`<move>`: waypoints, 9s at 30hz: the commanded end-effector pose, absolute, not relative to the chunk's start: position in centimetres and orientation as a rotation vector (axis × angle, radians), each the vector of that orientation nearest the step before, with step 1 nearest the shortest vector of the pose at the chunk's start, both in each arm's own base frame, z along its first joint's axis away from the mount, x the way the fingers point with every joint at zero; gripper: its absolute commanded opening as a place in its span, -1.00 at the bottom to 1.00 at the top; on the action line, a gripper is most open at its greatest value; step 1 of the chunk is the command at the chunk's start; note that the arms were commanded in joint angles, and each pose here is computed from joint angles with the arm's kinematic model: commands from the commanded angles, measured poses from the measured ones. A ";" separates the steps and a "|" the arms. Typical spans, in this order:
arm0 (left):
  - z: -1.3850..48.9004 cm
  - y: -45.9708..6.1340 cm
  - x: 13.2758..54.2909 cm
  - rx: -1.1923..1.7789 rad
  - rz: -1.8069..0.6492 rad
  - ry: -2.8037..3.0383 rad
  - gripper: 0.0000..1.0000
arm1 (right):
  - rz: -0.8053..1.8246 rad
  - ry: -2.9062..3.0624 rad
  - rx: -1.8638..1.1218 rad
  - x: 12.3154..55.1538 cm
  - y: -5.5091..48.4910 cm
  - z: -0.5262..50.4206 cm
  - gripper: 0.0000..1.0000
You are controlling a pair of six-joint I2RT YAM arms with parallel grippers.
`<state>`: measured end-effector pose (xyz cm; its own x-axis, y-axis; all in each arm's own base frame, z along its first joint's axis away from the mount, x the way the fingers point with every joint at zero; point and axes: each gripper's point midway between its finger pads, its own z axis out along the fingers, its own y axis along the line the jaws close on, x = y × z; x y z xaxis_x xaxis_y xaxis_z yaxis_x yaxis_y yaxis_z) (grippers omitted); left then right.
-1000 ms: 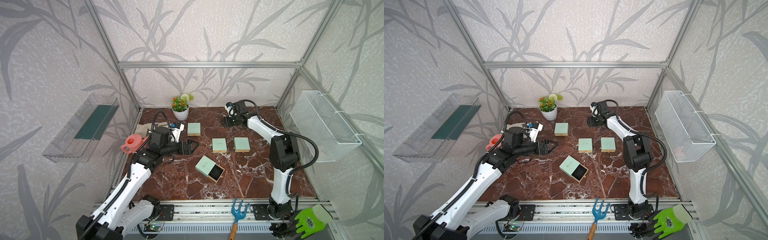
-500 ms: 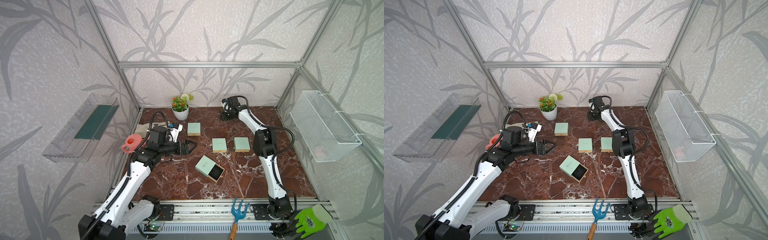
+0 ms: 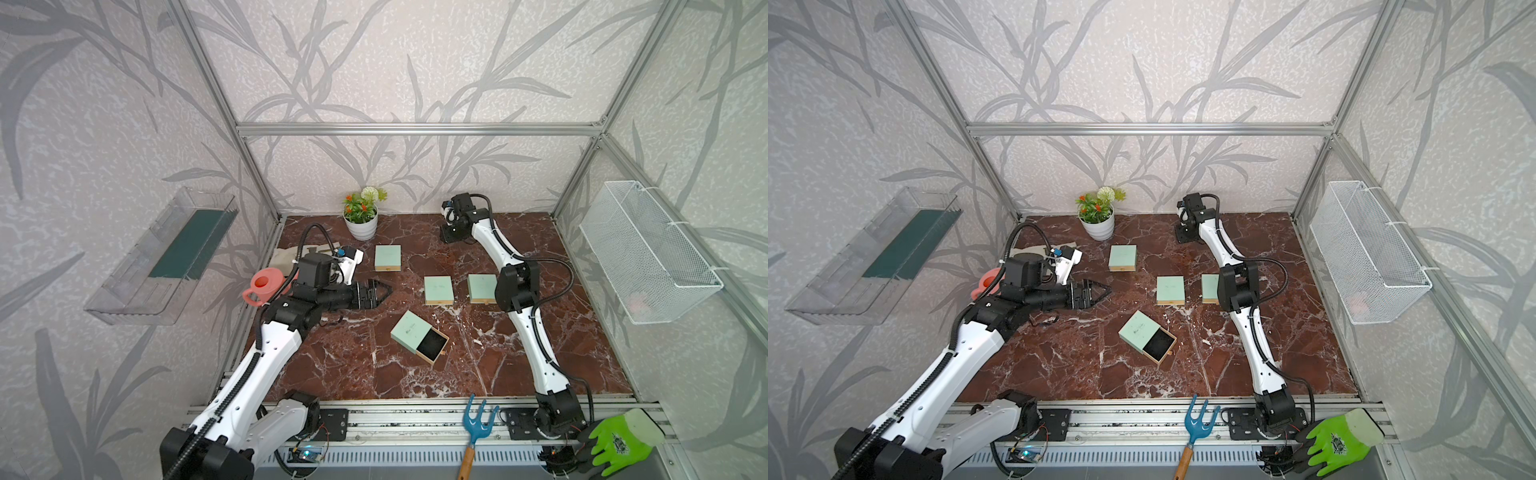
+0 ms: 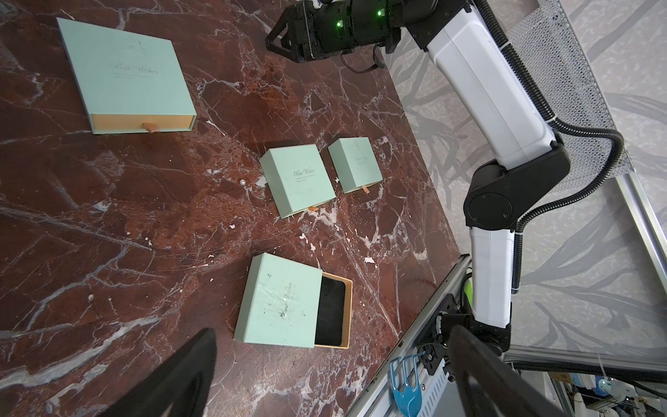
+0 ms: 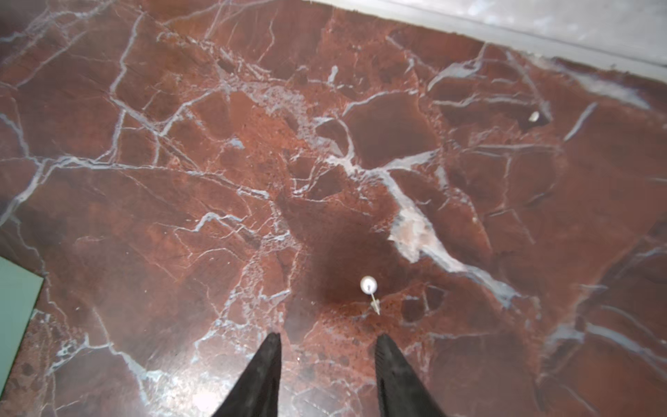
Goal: Take out the earrings from the drawer-style jewelry box
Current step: Adjust the earring at the center of the board, then pick up the earring from the center of the board.
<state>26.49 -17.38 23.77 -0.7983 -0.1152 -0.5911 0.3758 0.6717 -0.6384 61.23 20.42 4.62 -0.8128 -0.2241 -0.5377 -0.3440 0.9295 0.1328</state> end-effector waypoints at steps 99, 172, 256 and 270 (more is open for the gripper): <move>24.1 -16.3 27.3 0.144 -1.090 2.232 0.98 | 0.739 2.458 0.024 60.2 17.6 9.1 0.12; 24.2 -16.5 27.3 0.142 -1.110 2.225 0.98 | 0.320 2.707 -0.263 58.2 20.7 1.3 -0.49; 25.1 -16.5 26.9 0.158 -1.112 2.192 0.98 | 0.280 2.829 -0.196 55.8 19.6 0.8 -0.56; 25.0 -16.5 27.0 0.157 -1.111 2.192 0.98 | 0.264 2.828 -0.201 56.0 19.9 0.1 -0.64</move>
<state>27.14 -16.47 24.80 -0.7811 -0.1852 -0.5963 0.3652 0.6391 -0.6769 56.79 19.95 2.29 -0.9311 -0.0989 -0.3511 -0.1710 0.9686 0.1806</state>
